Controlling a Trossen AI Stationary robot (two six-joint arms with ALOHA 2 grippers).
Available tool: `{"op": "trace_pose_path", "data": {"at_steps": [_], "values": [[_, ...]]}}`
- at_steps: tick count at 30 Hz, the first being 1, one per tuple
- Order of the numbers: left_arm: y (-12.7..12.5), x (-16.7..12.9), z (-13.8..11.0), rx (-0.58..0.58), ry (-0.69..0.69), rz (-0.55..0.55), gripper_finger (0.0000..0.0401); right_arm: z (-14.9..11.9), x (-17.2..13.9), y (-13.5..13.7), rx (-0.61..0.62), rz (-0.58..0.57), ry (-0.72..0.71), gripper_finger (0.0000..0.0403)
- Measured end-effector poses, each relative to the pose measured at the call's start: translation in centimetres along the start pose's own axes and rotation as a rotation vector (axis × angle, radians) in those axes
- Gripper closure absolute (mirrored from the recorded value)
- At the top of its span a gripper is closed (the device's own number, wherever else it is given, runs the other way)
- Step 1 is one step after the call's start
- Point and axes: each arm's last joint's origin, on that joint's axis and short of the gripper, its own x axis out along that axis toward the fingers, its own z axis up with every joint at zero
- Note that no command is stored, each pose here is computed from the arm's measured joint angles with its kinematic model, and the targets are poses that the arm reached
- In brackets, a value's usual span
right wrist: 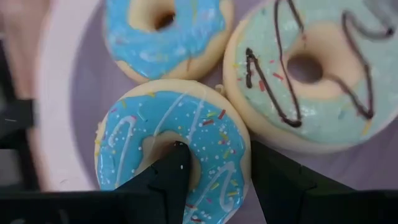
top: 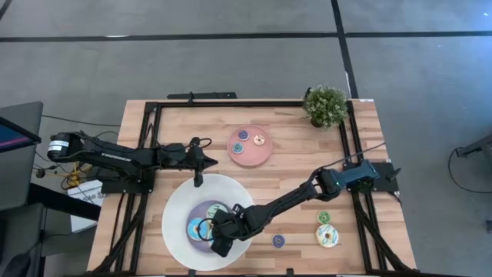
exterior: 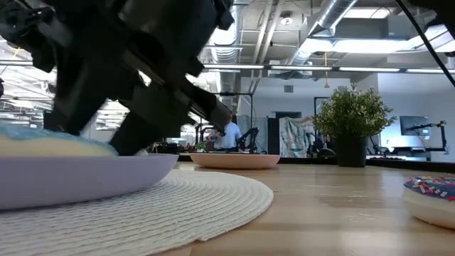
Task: Pick & Place donuts
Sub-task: Put the big blue donut on the purple plate
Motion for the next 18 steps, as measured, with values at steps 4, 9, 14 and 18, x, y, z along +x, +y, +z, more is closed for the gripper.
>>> {"op": "trace_pose_path", "data": {"at_steps": [4,9,14,18], "values": [[-0.01,0.0,0.0,0.0,0.0,-0.001,0.0401,0.0,0.06,-0.03,0.002,0.011,0.013,0.0251],[0.0,0.0,0.0,0.0,0.0,-0.001,0.0401,-0.06,0.06,-0.07,0.0,0.006,0.018,0.0247],[0.0,0.0,0.0,0.0,0.0,-0.001,0.0401,-0.08,0.06,-0.06,0.001,0.01,0.024,0.0235],[0.0,0.0,0.0,0.0,0.0,-0.001,0.0401,-0.08,0.06,-0.07,0.001,0.009,0.024,0.0217]]}}
